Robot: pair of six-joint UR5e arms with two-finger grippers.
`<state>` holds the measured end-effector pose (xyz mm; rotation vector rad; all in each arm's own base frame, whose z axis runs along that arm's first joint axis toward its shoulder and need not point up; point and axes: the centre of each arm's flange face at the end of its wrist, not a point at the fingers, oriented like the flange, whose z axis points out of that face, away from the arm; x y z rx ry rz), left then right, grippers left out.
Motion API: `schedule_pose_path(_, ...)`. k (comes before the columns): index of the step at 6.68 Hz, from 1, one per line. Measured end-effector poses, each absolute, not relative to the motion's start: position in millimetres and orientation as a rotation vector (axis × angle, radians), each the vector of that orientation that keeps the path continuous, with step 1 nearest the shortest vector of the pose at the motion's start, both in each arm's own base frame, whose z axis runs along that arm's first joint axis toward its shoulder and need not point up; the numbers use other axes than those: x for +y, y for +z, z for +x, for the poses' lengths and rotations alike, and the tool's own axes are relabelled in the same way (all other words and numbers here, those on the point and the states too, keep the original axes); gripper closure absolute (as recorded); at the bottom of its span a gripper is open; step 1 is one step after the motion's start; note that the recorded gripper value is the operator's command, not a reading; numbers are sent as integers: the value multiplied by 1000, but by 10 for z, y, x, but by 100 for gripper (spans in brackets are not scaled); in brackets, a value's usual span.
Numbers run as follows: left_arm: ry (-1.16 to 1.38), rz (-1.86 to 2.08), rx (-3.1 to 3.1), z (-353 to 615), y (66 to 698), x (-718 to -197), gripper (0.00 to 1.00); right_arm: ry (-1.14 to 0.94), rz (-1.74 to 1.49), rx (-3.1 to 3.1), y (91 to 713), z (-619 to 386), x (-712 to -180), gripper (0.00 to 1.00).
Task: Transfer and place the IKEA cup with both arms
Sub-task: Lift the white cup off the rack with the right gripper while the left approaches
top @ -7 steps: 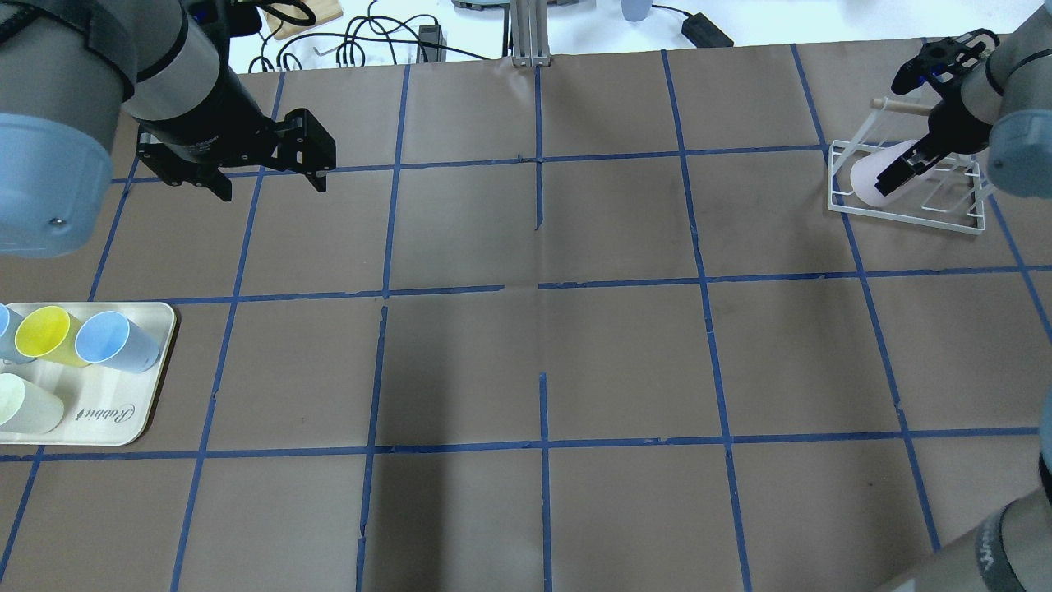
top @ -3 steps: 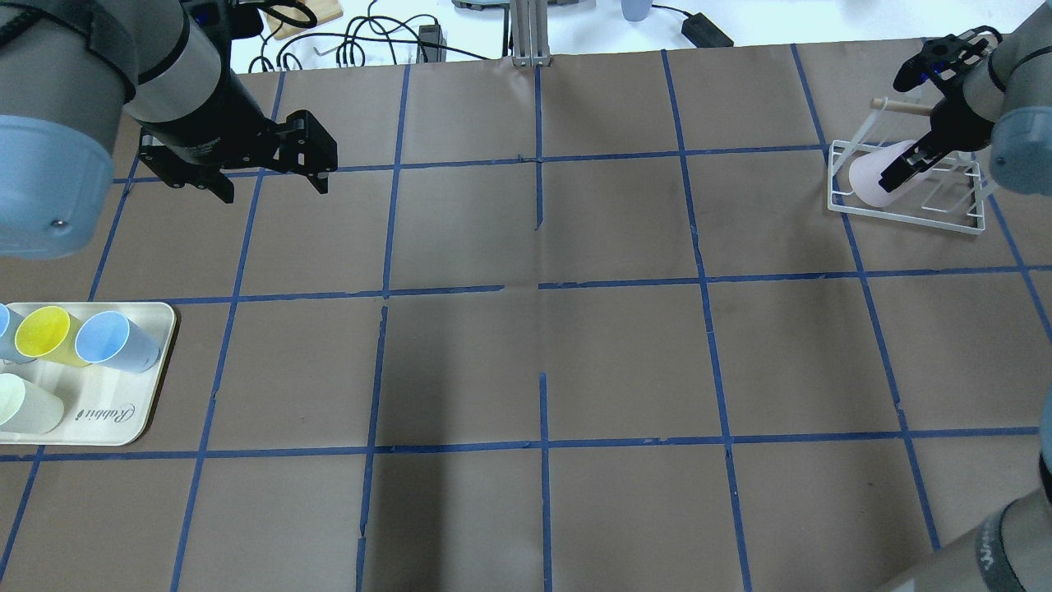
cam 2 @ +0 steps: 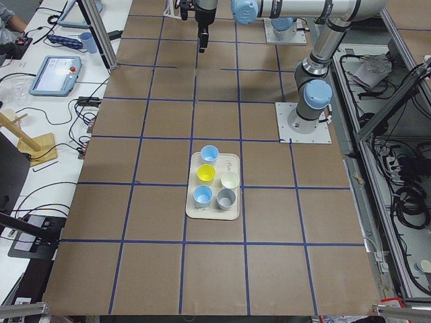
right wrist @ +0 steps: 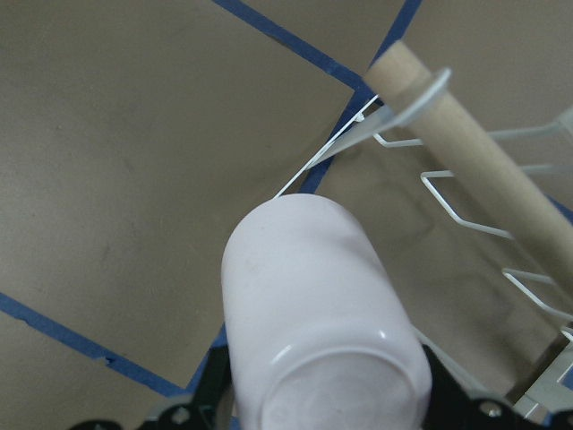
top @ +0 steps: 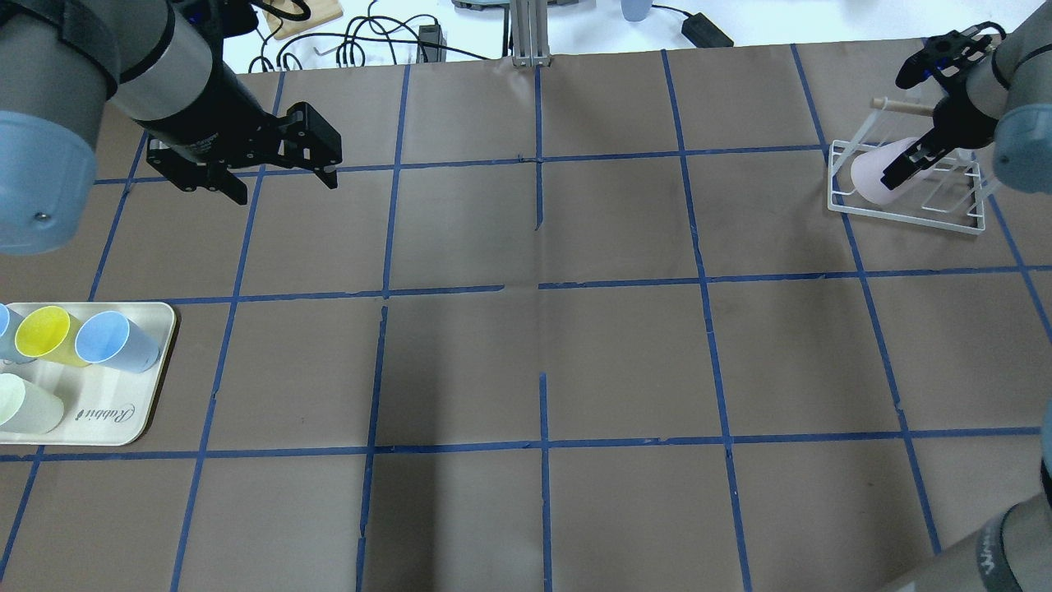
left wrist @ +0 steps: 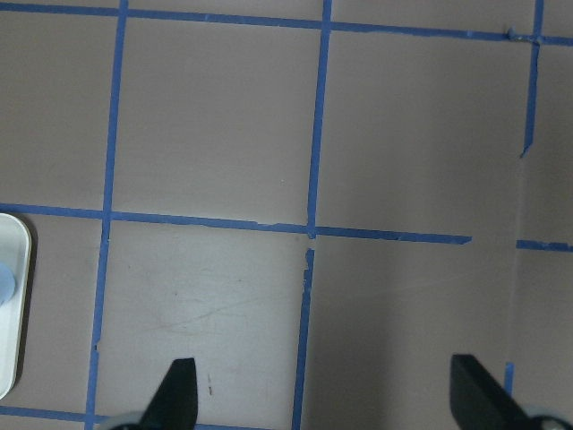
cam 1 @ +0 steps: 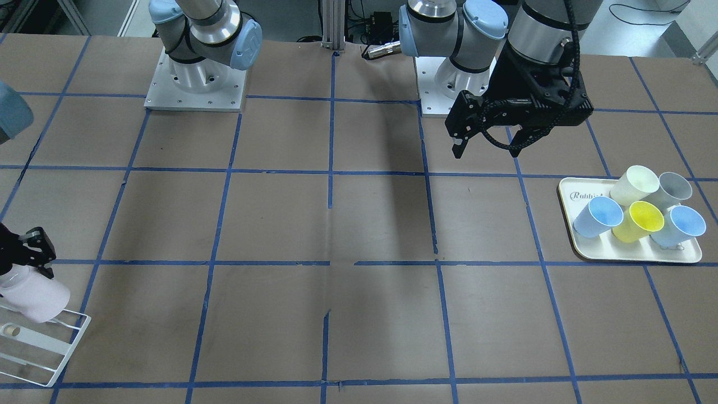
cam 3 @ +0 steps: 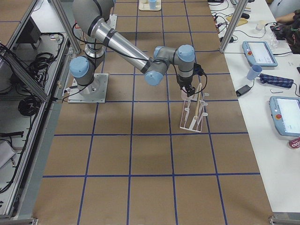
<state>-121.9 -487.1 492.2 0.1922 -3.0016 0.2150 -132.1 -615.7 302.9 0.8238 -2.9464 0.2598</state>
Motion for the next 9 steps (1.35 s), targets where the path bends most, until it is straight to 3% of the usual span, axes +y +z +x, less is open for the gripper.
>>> schedule_pose_path(5,215,-42,-2702,-701,4724,-4959,0,205,802,-2902,3632,-1305,-5959,74)
schedule_pose_path(9,222,23,-2278,-784,4437,-4939,0,161,814,-2912,4145,-1112,-5611,78)
